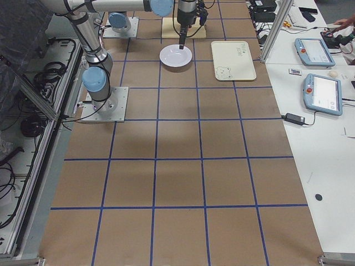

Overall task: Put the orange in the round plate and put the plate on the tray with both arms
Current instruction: 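Lower the left gripper onto the orange on the wooden board, then close the left gripper on the orange and lift it, then carry the orange into the white bowl and release it with the left gripper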

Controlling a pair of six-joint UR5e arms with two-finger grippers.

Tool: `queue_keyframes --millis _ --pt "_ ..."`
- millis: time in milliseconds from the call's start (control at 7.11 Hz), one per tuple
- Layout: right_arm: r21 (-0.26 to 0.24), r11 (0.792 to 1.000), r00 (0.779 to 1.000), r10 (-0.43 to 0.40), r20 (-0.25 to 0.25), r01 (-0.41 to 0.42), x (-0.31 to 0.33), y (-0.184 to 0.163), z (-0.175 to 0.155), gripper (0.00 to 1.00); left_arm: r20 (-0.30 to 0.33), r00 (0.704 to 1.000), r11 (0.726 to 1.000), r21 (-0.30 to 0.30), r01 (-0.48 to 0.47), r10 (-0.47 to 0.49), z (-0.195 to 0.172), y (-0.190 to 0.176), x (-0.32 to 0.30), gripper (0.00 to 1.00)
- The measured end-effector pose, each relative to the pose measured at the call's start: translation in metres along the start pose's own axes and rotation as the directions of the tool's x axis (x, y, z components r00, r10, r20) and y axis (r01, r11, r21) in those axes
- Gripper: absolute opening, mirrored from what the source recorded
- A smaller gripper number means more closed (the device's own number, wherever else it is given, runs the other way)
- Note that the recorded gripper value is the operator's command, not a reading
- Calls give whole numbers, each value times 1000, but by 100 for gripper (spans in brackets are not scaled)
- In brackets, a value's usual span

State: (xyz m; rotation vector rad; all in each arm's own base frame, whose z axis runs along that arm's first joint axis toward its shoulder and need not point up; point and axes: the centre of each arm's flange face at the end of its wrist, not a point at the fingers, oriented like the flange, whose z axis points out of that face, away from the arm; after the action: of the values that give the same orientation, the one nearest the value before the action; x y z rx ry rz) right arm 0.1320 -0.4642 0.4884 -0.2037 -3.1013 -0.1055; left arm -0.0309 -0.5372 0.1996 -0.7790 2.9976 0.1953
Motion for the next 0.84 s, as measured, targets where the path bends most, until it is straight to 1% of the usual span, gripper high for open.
queue_keyframes --millis 141,281,422,562,703,844 --pt "1 1000 1000 1 -1 -1 0 0 0 100 -29 1000 1000 5 -5 5 -7 0 3 0" --pt "1 1000 1000 2 -2 -2 1 0 0 100 -54 998 1000 22 -13 14 -21 -2 10 0" --pt "1 1000 1000 2 -2 -2 1 0 0 100 -83 996 999 32 -18 21 -43 4 30 0" --pt "1 1000 1000 4 -2 -4 1 0 0 100 -104 995 1000 25 10 -8 -61 23 66 0" --pt "1 1000 1000 7 -3 -7 0 0 0 100 -111 992 998 24 54 -51 -72 54 112 0" --pt "5 1000 1000 8 -3 -8 0 0 -1 100 -110 991 997 23 77 -74 -74 95 156 0"
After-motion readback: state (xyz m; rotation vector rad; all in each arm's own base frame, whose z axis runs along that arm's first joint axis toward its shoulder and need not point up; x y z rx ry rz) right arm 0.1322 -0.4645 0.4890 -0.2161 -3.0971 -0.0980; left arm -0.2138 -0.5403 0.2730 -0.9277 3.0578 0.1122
